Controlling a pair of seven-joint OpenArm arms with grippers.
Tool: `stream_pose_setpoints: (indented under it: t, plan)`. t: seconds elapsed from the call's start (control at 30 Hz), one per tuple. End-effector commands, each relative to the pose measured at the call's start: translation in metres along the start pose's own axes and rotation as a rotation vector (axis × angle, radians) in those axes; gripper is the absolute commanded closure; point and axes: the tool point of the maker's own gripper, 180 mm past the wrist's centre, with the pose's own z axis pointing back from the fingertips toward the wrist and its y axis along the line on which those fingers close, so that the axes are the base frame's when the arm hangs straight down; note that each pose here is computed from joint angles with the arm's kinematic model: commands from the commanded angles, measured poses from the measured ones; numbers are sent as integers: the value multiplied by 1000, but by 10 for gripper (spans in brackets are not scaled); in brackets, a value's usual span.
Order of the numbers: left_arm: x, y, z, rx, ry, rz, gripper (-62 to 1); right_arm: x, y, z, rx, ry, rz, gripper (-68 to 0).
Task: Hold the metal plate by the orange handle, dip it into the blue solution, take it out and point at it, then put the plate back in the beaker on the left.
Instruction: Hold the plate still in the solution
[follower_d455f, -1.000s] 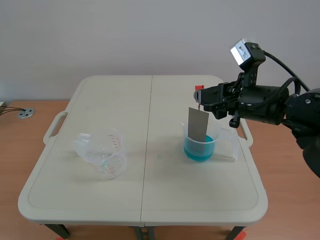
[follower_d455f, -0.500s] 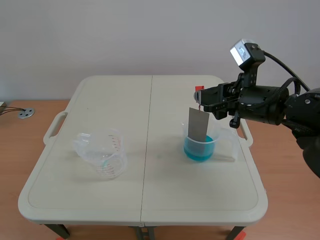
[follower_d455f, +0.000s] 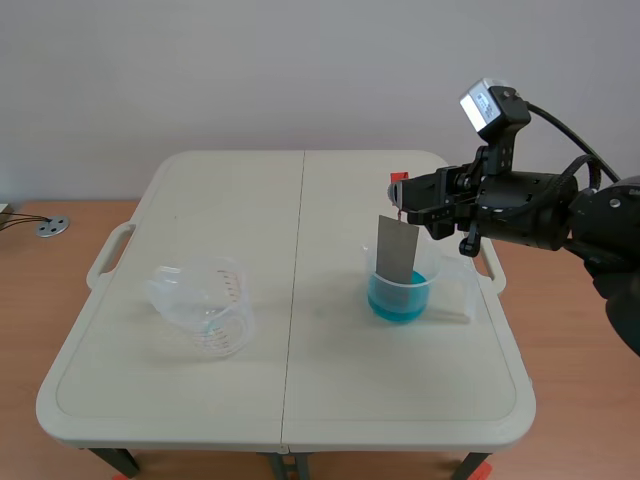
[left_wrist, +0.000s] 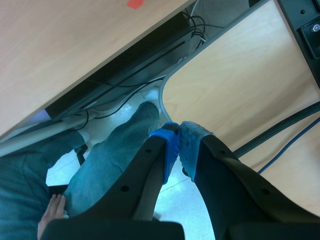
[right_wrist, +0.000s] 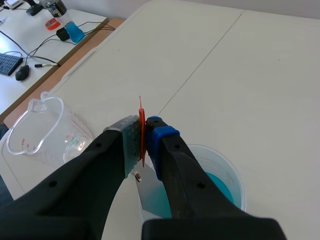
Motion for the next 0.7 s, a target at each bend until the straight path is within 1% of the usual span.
stream_pose_setpoints:
  t: [0.0,0.67]
  plan:
    - [4,0,0,3,-16,4,-19,5,-1,1,5,-5,23,-15]
    - [4,0,0,3,-16,4,-19,7,-1,1,5,-14,23,-15]
